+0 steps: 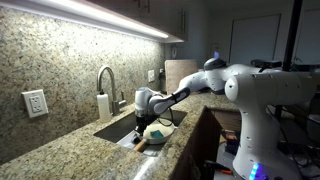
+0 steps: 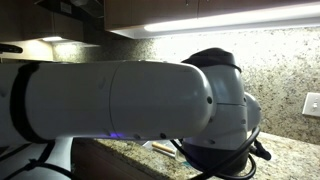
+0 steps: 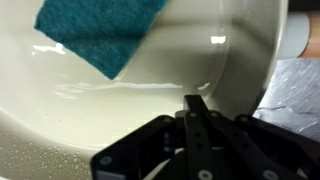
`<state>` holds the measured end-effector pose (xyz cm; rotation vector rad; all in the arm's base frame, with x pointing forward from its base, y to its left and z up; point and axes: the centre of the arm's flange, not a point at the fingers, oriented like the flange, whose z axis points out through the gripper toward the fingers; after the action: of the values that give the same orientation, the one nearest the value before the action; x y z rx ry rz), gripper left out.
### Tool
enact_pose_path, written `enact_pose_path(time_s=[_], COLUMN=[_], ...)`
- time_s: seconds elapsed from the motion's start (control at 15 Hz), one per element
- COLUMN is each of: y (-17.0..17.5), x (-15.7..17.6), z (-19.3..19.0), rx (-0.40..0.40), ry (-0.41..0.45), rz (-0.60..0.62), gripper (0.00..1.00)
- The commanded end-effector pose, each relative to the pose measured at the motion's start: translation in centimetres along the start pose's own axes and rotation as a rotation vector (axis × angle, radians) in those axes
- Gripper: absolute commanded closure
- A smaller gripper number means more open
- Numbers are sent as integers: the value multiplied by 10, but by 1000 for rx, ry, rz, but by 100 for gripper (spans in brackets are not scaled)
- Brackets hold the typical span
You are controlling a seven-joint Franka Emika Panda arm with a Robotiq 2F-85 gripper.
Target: Turn the faucet to the right then open and close the tap and turn the faucet to the left,pick up the sponge and scrub the pan
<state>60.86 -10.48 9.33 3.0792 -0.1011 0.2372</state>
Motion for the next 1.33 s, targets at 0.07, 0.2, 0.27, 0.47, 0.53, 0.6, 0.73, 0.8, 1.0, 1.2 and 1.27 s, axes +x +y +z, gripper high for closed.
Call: enact_pose_path(time_s=[0.07, 0.2, 0.27, 0.47, 0.53, 0.6, 0.73, 0.8, 1.0, 1.2, 1.27], y=[22, 26, 28, 34, 34, 34, 35, 36, 40, 46, 48], x=[-6, -10, -14, -27, -33, -38, -52, -58, -74, -84, -87], z=[-10, -14, -17, -24, -26, -26, -26, -25, -26, -27, -26], rx=[-13, -19, -22, -28, -29, -28, -20, -19, -14, -14, -15], ry=[-12, -11, -12, -15, -18, -25, -28, -32, -36, -46, -50], rz=[38, 51, 60, 96, 110, 121, 150, 162, 204, 235, 240], gripper=[100, 100, 100, 100, 100, 100, 100, 100, 100, 100, 100])
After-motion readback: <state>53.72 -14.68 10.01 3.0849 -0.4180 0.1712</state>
